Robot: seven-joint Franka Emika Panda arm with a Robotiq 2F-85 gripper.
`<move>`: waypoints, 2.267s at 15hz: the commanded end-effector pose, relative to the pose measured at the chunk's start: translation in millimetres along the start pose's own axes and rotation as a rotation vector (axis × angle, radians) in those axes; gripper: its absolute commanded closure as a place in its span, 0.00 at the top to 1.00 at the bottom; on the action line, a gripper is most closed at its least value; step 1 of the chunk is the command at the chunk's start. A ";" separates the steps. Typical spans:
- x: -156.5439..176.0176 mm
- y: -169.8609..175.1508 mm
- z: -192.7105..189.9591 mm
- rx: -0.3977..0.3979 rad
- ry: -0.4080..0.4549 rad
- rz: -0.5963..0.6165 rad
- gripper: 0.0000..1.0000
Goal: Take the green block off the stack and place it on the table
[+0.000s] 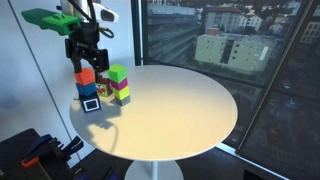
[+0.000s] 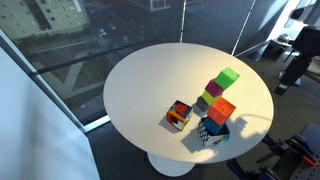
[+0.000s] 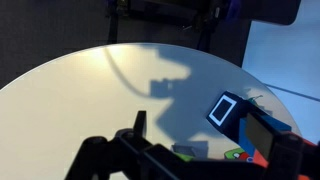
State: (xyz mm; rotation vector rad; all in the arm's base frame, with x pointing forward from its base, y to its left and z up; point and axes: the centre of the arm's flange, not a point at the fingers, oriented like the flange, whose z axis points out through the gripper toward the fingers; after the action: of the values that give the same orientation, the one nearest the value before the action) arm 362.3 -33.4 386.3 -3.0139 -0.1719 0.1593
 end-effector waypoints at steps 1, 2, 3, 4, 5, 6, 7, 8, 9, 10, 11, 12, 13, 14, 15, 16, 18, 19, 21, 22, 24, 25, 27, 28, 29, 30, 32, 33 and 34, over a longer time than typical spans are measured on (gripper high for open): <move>0.0 0.0 0.0 0.000 0.000 0.000 1.00; 0.0 0.0 0.0 0.000 0.000 0.000 1.00; 0.0 0.0 0.0 0.000 0.000 0.000 1.00; 0.0 0.0 0.0 0.000 0.000 0.000 1.00; 0.0 0.0 0.0 0.000 0.000 0.000 1.00; 1.7 -1.8 -0.7 -0.001 -0.003 0.002 1.00; 3.0 -3.2 -1.0 -0.004 -0.007 0.002 1.00; 4.5 -4.6 -1.6 -0.005 -0.003 0.004 1.00; 6.2 -6.6 -2.5 -0.007 -0.003 0.004 1.00; 8.2 -8.8 -3.4 -0.011 0.000 0.005 1.00; 10.1 -11.1 -4.5 -0.015 0.003 0.004 1.00; 12.5 -13.5 -6.0 -0.018 0.007 0.005 1.00; 14.5 -15.5 -7.3 -0.022 0.012 0.005 1.00; 16.7 -17.5 -8.6 -0.026 0.016 0.004 1.00; 19.6 -19.4 -9.3 -0.033 0.024 0.007 1.00; 21.9 -20.8 -10.1 -0.038 0.029 0.011 1.00; 29.4 -23.1 -10.9 -0.052 0.047 0.029 1.00; 34.7 -23.5 -10.9 -0.058 0.058 0.043 1.00; 44.6 -24.3 -10.5 -0.065 0.076 0.074 1.00; 49.8 -24.5 -9.9 -0.067 0.084 0.087 1.00; 59.9 -24.9 -9.5 -0.072 0.103 0.116 1.00; 64.6 -25.1 -9.5 -0.073 0.110 0.129 1.00; 73.7 -25.3 -10.1 -0.073 0.127 0.148 1.00; 77.8 -25.5 -10.1 -0.073 0.134 0.158 1.00; 81.1 -25.6 -10.2 -0.073 0.139 0.164 1.00; 84.4 -25.7 -10.3 -0.073 0.146 0.170 1.00; 89.4 -26.3 -9.0 -0.072 0.160 0.180 1.00; 91.3 -26.8 -8.1 -0.073 0.168 0.184 1.00; 92.8 -28.0 -6.9 -0.073 0.177 0.187 1.00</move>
State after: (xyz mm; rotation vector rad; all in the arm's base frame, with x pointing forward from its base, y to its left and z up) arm 439.3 0.0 386.6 -3.0955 0.0768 -0.0621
